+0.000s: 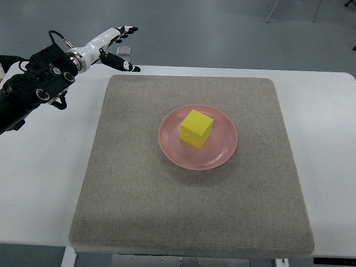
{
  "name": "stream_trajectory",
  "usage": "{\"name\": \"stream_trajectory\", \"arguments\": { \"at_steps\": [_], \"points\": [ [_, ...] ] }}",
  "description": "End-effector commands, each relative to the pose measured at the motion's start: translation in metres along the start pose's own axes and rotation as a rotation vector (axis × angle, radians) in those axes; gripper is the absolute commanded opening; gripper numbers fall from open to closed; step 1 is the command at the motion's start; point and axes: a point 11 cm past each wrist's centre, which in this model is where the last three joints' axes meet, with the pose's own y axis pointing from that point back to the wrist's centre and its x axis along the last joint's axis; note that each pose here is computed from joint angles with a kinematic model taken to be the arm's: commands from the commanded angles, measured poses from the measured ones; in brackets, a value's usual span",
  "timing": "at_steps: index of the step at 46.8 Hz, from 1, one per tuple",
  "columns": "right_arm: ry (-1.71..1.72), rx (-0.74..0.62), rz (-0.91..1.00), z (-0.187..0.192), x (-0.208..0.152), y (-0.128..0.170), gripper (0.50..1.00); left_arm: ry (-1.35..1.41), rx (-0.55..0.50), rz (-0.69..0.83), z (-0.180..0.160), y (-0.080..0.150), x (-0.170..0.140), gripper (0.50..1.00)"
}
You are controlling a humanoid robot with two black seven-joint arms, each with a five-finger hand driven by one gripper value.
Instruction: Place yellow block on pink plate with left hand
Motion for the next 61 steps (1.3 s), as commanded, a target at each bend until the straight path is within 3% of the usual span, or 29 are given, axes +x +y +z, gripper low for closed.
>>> {"name": "stream_trajectory", "arguments": {
  "at_steps": [1, 7, 16, 34, 46, 52, 61],
  "points": [
    [0.0, 0.0, 0.0, 0.0, 0.0, 0.0, 0.924, 0.091, 0.046, 0.057, -0.004, -0.001, 0.002, 0.992],
    [0.0, 0.001, 0.0, -0.001, 0.0, 0.0, 0.924, 0.229, 0.112, 0.092, -0.011, -0.002, -0.005, 0.992],
    [0.0, 0.0, 0.0, 0.0, 0.0, 0.0, 0.924, 0.452, 0.108, 0.158, -0.008, -0.005, -0.009, 0.992],
    [0.0, 0.001, 0.0, -0.001, 0.0, 0.0, 0.924, 0.799, 0.014, 0.141, -0.008, -0.003, -0.024, 0.992],
    [0.0, 0.0, 0.0, 0.0, 0.0, 0.0, 0.924, 1.076, 0.029, 0.25, -0.028, 0.0, -0.018, 0.992],
    [0.0, 0.0, 0.0, 0.0, 0.0, 0.0, 0.924, 1.222, -0.039, 0.199, -0.026, 0.001, -0.02, 0.992],
    [0.0, 0.0, 0.0, 0.0, 0.0, 0.0, 0.924, 1.265, -0.058, 0.214, -0.034, 0.005, -0.016, 0.992]
  ]
}}
